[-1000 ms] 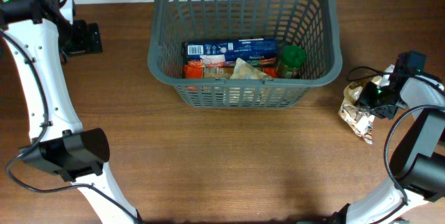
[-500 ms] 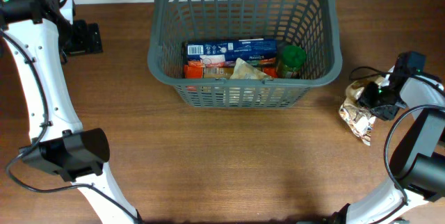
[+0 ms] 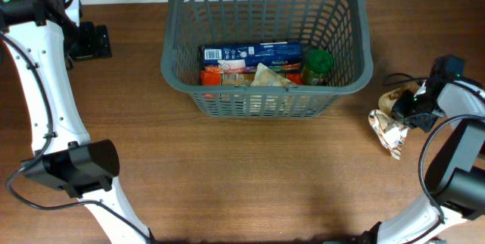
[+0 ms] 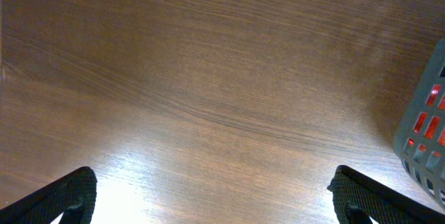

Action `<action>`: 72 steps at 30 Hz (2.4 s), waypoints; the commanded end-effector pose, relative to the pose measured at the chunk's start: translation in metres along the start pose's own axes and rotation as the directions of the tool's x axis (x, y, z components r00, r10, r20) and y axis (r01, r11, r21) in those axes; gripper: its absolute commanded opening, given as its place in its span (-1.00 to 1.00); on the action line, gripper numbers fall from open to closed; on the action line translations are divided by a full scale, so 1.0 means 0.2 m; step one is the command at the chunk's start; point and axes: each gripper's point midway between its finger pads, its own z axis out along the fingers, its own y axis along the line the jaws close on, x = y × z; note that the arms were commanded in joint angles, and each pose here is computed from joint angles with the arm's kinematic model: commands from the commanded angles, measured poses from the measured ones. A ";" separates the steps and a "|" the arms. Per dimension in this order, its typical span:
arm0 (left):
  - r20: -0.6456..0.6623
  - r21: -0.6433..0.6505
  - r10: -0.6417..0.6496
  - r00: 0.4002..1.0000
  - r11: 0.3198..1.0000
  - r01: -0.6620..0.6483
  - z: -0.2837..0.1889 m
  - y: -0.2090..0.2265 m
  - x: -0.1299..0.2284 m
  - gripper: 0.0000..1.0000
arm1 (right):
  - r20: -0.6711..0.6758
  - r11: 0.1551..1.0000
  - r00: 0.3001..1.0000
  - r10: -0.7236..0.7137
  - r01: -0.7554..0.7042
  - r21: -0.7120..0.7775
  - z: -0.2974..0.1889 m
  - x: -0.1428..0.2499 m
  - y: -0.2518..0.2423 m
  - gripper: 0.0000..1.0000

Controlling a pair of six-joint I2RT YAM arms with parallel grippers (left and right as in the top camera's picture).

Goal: Pack container

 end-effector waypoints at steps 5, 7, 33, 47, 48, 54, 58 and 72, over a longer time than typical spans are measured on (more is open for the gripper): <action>-0.007 0.003 -0.016 1.000 1.000 0.016 0.01 0.00 0.01 0.99 | 0.323 0.998 0.946 0.013 0.008 -0.065 -0.90 -0.30 0.10 -0.92; -0.007 0.003 -0.016 1.000 1.000 0.016 0.01 0.00 0.01 0.99 | 0.431 0.993 0.902 0.002 0.049 -0.107 -1.23 -0.29 0.17 -0.92; -0.007 0.003 -0.016 1.000 1.000 0.016 0.01 0.00 0.01 0.99 | 0.477 0.995 0.876 0.075 -0.036 -0.090 -1.30 -0.42 0.41 -0.21; -0.007 0.003 -0.016 1.000 1.000 0.016 0.01 0.00 0.01 0.99 | 0.097 0.917 0.923 0.373 -0.351 -0.187 -0.26 -0.66 0.53 0.96; -0.007 0.003 -0.016 1.000 1.000 0.016 0.01 0.00 0.01 0.99 | 0.089 0.907 0.914 0.396 -0.374 -0.191 -0.22 -0.67 0.54 0.99; -0.007 0.003 -0.016 1.000 1.000 0.016 0.01 0.00 0.01 0.99 | 0.081 0.890 0.910 0.408 -0.376 -0.259 -0.09 -0.75 0.60 1.00; -0.007 0.003 -0.016 1.000 1.000 0.016 0.01 0.00 0.01 0.99 | 0.102 0.891 0.906 0.411 -0.375 -0.254 -0.04 -0.78 0.59 1.00; -0.007 0.003 -0.016 1.000 1.000 0.016 0.01 0.00 0.01 0.98 | -0.024 0.891 0.897 0.442 -0.442 -0.102 0.34 -0.65 0.41 0.49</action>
